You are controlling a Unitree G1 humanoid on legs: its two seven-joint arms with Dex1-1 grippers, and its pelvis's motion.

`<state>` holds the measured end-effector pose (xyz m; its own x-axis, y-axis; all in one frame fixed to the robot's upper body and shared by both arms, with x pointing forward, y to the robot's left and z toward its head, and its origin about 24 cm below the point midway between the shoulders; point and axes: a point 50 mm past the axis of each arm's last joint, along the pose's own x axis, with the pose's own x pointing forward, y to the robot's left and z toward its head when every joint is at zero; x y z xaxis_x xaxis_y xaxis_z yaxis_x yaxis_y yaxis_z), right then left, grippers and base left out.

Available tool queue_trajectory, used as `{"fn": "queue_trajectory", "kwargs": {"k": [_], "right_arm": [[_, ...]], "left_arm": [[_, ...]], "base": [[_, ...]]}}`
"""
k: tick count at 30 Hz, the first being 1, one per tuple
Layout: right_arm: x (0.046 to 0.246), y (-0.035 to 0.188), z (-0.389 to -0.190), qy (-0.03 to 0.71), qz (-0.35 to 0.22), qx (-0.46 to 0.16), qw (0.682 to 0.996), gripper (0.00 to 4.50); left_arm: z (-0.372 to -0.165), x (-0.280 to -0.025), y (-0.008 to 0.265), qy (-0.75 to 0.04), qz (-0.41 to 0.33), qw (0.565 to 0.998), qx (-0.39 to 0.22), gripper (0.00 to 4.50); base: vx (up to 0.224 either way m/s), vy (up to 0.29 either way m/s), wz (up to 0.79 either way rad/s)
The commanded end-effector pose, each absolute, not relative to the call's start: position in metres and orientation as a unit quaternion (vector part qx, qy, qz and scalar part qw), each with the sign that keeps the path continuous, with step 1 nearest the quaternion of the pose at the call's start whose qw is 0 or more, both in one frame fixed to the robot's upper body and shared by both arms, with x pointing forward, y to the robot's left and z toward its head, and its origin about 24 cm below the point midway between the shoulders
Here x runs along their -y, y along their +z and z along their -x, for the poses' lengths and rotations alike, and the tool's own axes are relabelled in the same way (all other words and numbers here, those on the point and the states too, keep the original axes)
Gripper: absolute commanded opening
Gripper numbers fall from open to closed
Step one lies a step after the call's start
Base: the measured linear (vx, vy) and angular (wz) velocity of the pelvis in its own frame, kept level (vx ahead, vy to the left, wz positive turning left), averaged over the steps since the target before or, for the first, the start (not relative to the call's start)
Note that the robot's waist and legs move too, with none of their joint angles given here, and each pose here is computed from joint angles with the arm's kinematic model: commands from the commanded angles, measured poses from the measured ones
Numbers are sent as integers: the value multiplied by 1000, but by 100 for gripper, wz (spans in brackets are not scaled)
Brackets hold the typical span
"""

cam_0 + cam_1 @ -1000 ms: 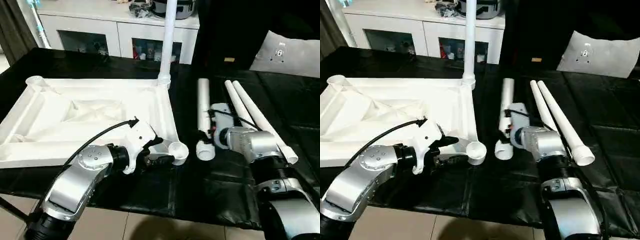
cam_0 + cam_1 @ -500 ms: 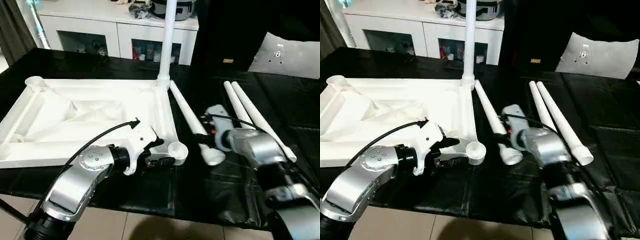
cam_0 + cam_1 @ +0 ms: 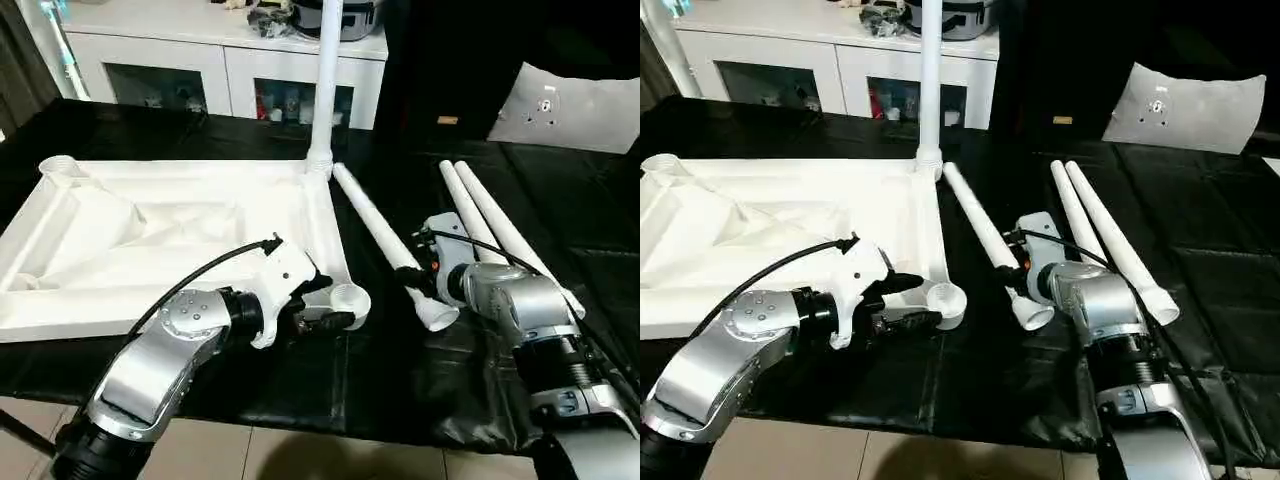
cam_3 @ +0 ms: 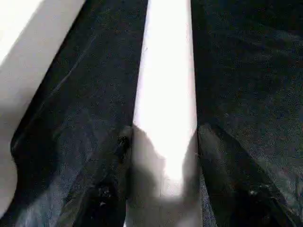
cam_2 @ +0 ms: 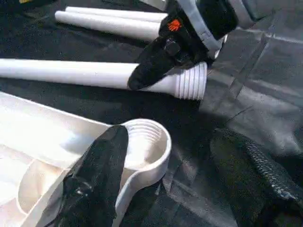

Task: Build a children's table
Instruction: Pick table leg

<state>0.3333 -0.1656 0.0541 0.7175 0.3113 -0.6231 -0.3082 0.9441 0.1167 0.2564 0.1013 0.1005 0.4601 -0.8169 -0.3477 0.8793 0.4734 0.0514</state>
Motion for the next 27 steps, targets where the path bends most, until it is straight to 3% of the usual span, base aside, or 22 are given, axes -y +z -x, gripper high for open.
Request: {"fn": "queue_trajectory", "kwargs": {"k": [1, 7, 11, 14, 15, 16, 18, 19, 24, 27], "right_arm": [[170, 53, -332, 148, -32, -321, 935, 181], [179, 69, -337, 92, -32, -211, 973, 181], [190, 76, -339, 63, -99, -203, 972, 181], [192, 84, -341, 66, -121, -168, 976, 181], [192, 97, -343, 75, -154, -116, 978, 181], [192, 98, -343, 77, -157, -111, 978, 181], [189, 109, -342, 96, -179, -69, 977, 181], [189, 110, -342, 99, -180, -67, 976, 181], [159, 145, -324, 267, -237, 38, 933, 180], [153, 149, -318, 302, -252, 53, 918, 180]], "left_arm": [[-259, -103, 107, -494, -109, 854, -124, 312], [-262, -106, 110, -474, -77, 870, -115, 312], [-269, -108, 115, -452, -63, 884, -100, 312], [-274, -110, 120, -434, -58, 895, -85, 312], [-279, -113, 124, -414, -51, 906, -69, 312], [-280, -113, 124, -413, -50, 907, -68, 312], [-281, -114, 127, -407, -42, 910, -62, 312], [-282, -114, 127, -407, -41, 911, -61, 340], [-285, -113, 142, -407, 4, 913, -35, 360], [-287, -112, 148, -408, 27, 912, -27, 388]], "base": [[0, 0, 0], [0, 0, 0], [0, 0, 0], [0, 0, 0], [0, 0, 0], [0, 0, 0], [0, 0, 0], [0, 0, 0], [0, 0, 0], [0, 0, 0]]}}
